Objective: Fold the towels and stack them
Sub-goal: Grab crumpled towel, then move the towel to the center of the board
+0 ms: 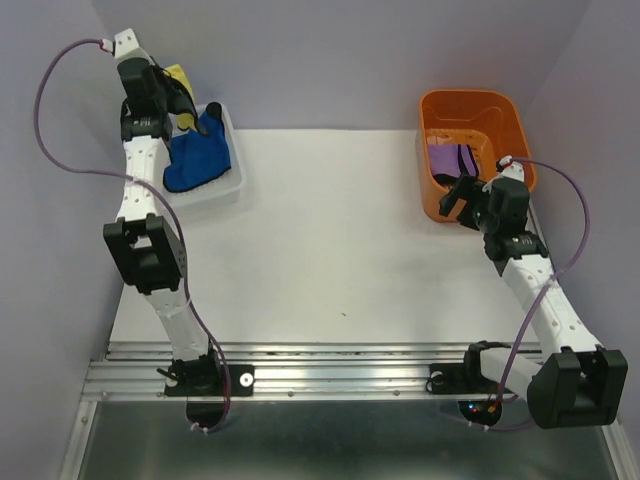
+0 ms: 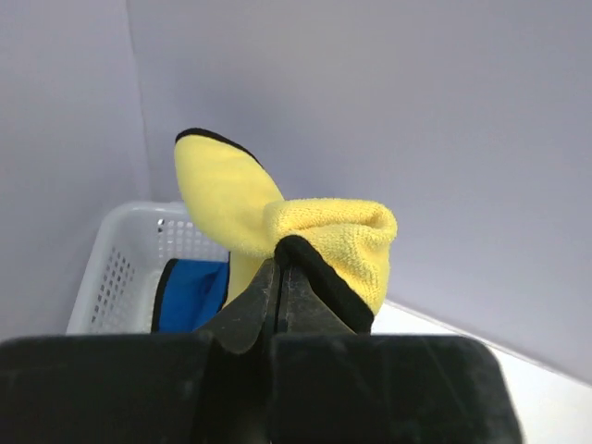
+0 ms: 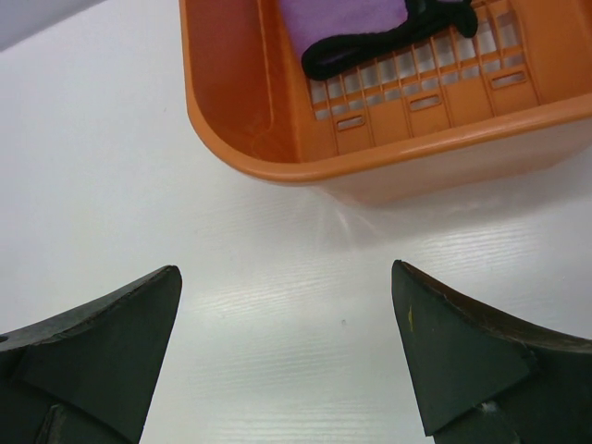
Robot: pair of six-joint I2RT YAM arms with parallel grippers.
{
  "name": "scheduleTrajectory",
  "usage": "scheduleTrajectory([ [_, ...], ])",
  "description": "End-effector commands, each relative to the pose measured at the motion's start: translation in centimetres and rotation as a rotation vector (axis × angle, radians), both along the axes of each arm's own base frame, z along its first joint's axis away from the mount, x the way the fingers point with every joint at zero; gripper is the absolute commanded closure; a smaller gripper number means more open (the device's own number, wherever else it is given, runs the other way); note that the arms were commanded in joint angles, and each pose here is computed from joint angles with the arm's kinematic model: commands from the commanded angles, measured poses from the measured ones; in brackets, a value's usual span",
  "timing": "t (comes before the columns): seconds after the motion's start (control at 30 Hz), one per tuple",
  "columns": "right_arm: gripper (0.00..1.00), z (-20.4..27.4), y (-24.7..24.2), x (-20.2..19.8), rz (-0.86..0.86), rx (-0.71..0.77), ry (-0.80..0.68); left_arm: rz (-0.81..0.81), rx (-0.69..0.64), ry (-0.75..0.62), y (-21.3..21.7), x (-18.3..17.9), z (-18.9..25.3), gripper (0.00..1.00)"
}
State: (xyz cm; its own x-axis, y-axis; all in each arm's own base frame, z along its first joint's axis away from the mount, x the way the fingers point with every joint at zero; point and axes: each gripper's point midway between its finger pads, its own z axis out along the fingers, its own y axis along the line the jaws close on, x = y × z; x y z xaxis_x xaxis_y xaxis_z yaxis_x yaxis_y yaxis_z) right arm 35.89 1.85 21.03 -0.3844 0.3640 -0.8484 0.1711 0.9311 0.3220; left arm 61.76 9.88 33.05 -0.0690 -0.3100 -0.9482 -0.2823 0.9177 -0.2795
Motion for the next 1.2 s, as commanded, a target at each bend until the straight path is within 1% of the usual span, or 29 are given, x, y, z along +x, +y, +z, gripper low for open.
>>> scheduleTrajectory([
  [0.0, 0.00, -0.2, 2.1, -0.6, 0.092, 0.081, -0.022, -0.163, -0.012, -0.195, -5.8, -5.0, 10.0, 1.00],
  [0.03, 0.00, -0.5, 2.4, -1.1, 0.101, 0.094, -0.020, -0.214, -0.017, -0.229, -8.5, -7.0, 12.0, 1.00],
  [0.1, 0.00, -0.7, 2.5, -1.6, 0.098, 0.108, -0.016, -0.282, -0.009, -0.268, -12.3, -9.2, 14.1, 1.00],
  [0.13, 0.00, -1.4, 2.4, -2.2, 0.092, 0.114, 0.006, -0.314, 0.003, -0.315, -14.4, -11.5, 16.5, 1.00],
  [0.17, 0.00, -1.6, 2.4, -2.6, 0.085, 0.119, 0.012, -0.344, 0.009, -0.326, -16.4, -12.8, 17.1, 1.00],
  [0.2, 0.00, -1.4, 2.4, -3.1, 0.080, 0.132, 0.002, -0.419, -0.005, -0.348, -20.1, -15.5, 18.0, 1.00],
  [0.23, 0.00, -1.6, 2.4, -3.6, 0.073, 0.138, 0.008, -0.413, -0.023, -0.356, -21.2, -16.7, 18.2, 1.00],
  [0.27, 0.00, -2.1, 2.4, -4.1, 0.068, 0.143, 0.016, -0.447, -0.046, -0.340, -22.7, -17.4, 17.0, 1.00],
  [0.3, 0.00, -2.1, 2.4, -4.4, 0.059, 0.162, 0.017, -0.485, -0.078, -0.344, -24.1, -18.5, 16.8, 1.00],
  [0.33, 0.00, -1.6, 2.4, -4.8, 0.054, 0.169, 0.002, -0.561, -0.149, -0.350, -26.7, -20.1, 16.7, 1.00],
  [0.37, 0.00, -1.8, 2.4, -5.3, 0.050, 0.177, 0.017, -0.659, -0.176, -0.351, -28.6, -22.0, 16.0, 1.00],
  [0.43, 0.00, -1.7, 2.8, -6.2, 0.074, 0.184, 0.024, -0.743, -0.260, -0.336, -31.5, -24.6, 15.1, 1.00],
  [0.47, 0.00, -1.5, 2.9, -6.5, 0.078, 0.185, 0.023, -0.766, -0.273, -0.315, -32.5, -25.2, 14.1, 1.00],
  [0.5, 0.00, -1.5, 3.0, -6.8, 0.083, 0.190, 0.022, -0.771, -0.285, -0.249, -33.3, -25.3, 10.9, 1.00],
  [0.57, 0.00, -1.8, 3.0, -7.2, 0.083, 0.192, 0.027, -0.789, -0.322, -0.180, -34.3, -26.1, 7.9, 1.00],
  [0.6, 0.00, -1.6, 3.0, -7.5, 0.082, 0.194, 0.018, -0.796, -0.320, -0.091, -34.9, -26.4, 3.9, 1.00],
  [0.63, 0.00, -1.9, 2.9, -7.7, 0.081, 0.191, 0.023, -0.783, -0.332, -0.035, -34.9, -26.6, 1.5, 0.99],
  [0.67, 0.00, -2.1, 2.9, -7.9, 0.080, 0.192, 0.033, -0.764, -0.351, 0.021, -34.8, -26.9, -0.8, 0.80],
  [0.7, 0.00, -2.3, 3.0, -7.9, 0.087, 0.187, 0.036, -0.736, -0.347, 0.122, -34.3, -27.4, -5.7, 0.63],
  [0.73, 0.00, -2.5, 3.1, -8.0, 0.099, 0.185, 0.044, -0.707, -0.350, 0.175, -33.9, -27.7, -8.1, 0.42],
  [0.77, 0.00, -2.8, 3.5, -8.1, 0.119, 0.190, 0.054, -0.680, -0.344, 0.268, -33.3, -28.6, -12.1, 0.20],
  [0.83, 0.00, -3.1, 3.7, -8.0, 0.120, 0.209, 0.067, -0.644, -0.332, 0.353, -32.5, -29.5, -15.0, 0.09],
  [0.9, 0.00, -3.5, 4.6, -8.0, 0.160, 0.238, 0.080, -0.560, -0.317, 0.429, -30.7, -30.5, -17.8, 0.02],
  [0.97, 0.00, -4.2, 6.0, -8.0, 0.214, 0.261, 0.101, -0.545, -0.329, 0.422, -30.0, -31.5, -18.1, 0.01],
  [1.0, 0.00, -4.3, 6.4, -8.0, 0.229, 0.259, 0.107, -0.531, -0.338, 0.451, -29.5, -32.3, -19.5, 0.01],
  [1.07, 0.00, -5.1, 8.1, -8.2, 0.268, 0.227, 0.142, -0.541, -0.360, 0.460, -29.3, -33.4, -19.9, 0.01],
  [1.1, 0.00, -5.4, 8.3, -8.0, 0.260, 0.193, 0.145, -0.535, -0.363, 0.490, -29.0, -34.2, -21.2, 0.01],
  [1.13, 0.00, -5.9, 10.1, -8.4, 0.316, 0.174, 0.171, -0.522, -0.383, 0.492, -28.7, -34.7, -21.4, 0.01],
  [1.17, 0.00, -6.3, 10.8, -8.5, 0.334, 0.153, 0.180, -0.502, -0.387, 0.504, -28.3, -35.1, -22.0, 0.01],
])
